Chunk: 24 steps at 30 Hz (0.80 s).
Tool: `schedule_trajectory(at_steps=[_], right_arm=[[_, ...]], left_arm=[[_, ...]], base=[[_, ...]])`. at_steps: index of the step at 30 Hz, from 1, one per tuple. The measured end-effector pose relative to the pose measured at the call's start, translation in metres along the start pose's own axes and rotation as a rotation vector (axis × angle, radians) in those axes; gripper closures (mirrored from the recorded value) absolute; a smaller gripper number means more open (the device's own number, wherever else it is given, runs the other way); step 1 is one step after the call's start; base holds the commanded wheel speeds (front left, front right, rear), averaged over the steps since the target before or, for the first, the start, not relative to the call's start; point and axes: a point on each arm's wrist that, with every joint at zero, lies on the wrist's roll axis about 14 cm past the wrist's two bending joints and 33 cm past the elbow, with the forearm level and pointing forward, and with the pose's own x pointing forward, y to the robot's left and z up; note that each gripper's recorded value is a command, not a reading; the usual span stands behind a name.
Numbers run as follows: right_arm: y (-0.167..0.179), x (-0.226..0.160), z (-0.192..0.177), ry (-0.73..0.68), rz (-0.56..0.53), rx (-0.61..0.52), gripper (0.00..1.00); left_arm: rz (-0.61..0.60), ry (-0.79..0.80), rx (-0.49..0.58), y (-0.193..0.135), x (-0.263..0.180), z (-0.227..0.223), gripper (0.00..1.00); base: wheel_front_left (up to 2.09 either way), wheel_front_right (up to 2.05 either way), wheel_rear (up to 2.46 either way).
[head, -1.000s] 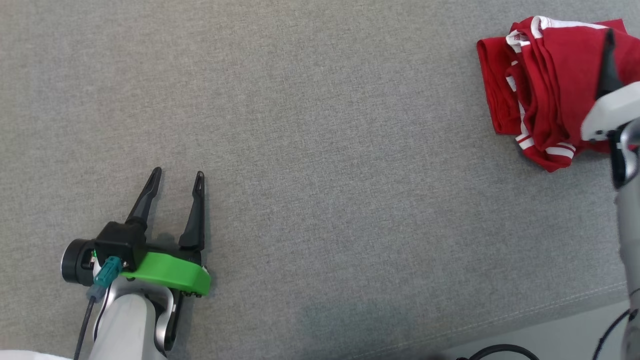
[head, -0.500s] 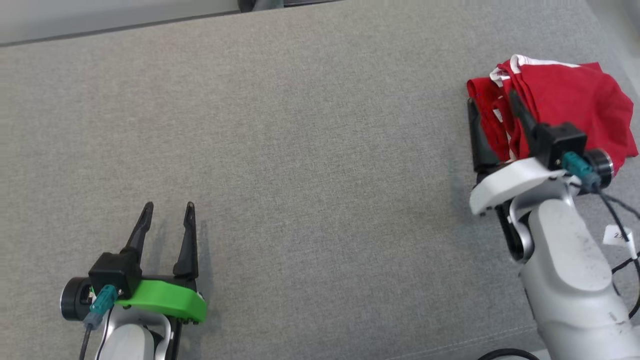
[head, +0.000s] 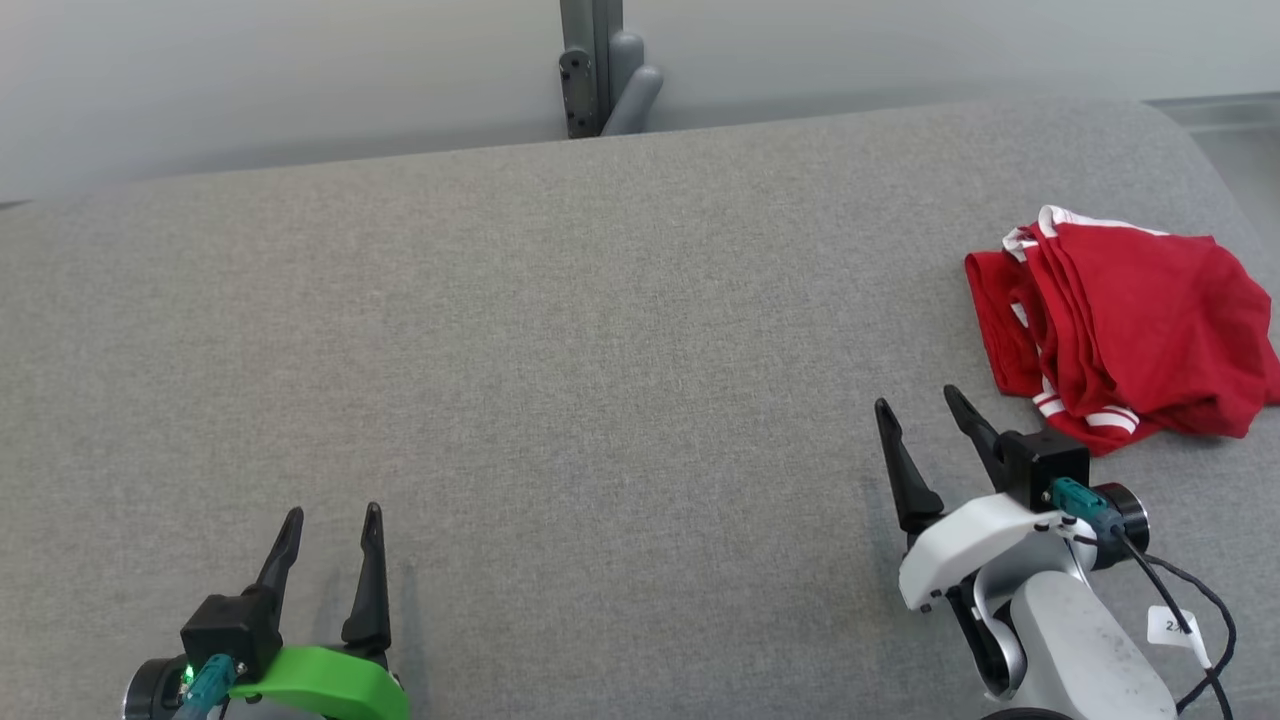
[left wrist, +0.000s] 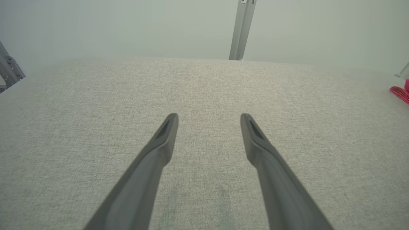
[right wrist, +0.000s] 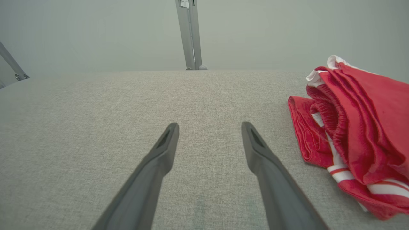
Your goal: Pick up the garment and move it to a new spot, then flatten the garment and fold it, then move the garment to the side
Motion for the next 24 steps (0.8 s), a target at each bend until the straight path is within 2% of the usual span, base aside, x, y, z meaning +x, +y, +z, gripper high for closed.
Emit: schedule_trajectory(at_steps=[14,24], right_arm=[[0.025,-0.027,0.012,-0.047,0.050,0.022,0.00],[0.027,-0.033,0.008,-0.036,0.054,0.021,0.00]], left_arm=[[0.064,-0.056,-0.011,0.016,-0.034,0.016,0.00],[0.060,-0.047,-0.010,0.014,-0.033,0.013,0.00]], base=[[0.00,0.00,0.00],[0.00,0.00,0.00]])
